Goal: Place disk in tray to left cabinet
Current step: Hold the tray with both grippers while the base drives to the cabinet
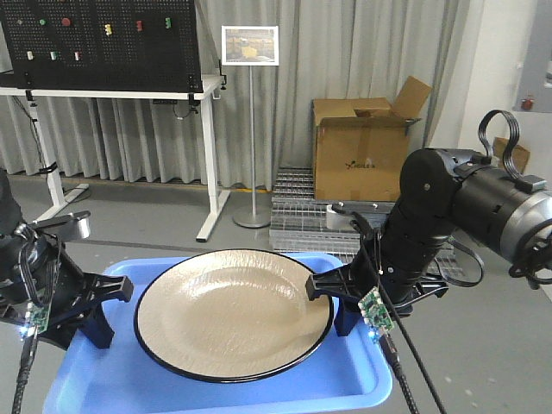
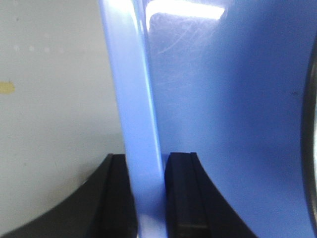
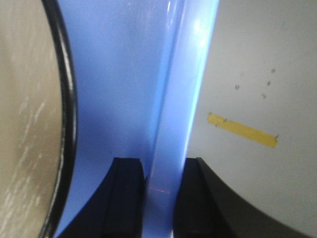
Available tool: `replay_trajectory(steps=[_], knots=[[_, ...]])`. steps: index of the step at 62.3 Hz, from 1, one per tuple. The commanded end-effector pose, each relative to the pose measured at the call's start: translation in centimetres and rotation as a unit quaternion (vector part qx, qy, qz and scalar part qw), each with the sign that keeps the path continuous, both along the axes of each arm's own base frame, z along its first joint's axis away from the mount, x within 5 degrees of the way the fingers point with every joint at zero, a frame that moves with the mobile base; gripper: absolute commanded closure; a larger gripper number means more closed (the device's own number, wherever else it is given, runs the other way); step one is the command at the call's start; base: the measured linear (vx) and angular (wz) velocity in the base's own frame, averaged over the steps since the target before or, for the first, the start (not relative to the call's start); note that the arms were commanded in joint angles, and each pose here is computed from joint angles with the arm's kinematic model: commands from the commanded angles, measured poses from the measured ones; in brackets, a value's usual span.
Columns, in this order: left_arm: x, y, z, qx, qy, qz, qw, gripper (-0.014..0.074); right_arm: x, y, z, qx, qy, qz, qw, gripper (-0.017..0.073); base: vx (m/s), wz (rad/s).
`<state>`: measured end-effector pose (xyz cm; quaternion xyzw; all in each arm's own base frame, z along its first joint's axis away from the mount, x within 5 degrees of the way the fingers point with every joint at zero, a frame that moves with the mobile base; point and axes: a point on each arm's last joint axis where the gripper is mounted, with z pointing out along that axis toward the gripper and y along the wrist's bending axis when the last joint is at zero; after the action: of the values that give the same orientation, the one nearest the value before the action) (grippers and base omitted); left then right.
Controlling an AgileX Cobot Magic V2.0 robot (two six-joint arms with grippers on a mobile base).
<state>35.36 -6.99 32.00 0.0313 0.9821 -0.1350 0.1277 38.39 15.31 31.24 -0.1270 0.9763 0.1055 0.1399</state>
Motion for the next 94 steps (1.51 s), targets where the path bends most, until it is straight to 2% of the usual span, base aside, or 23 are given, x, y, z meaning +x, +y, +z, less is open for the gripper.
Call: replay_trajectory(steps=[1, 94], knots=[[-1.11, 0.23, 3.08, 0.0, -0.044, -0.006, 0.999, 0.0594, -1.03, -1.09, 3.58, -0.006, -0.049, 0.004, 0.999, 0.0564, 0.61, 0.06], [-1.11, 0.22, 3.08, -0.001, -0.045, -0.005, 0.999, 0.0594, -1.03, -1.09, 3.58, -0.007, -0.049, 0.004, 0.999, 0.0564, 0.59, -0.05]])
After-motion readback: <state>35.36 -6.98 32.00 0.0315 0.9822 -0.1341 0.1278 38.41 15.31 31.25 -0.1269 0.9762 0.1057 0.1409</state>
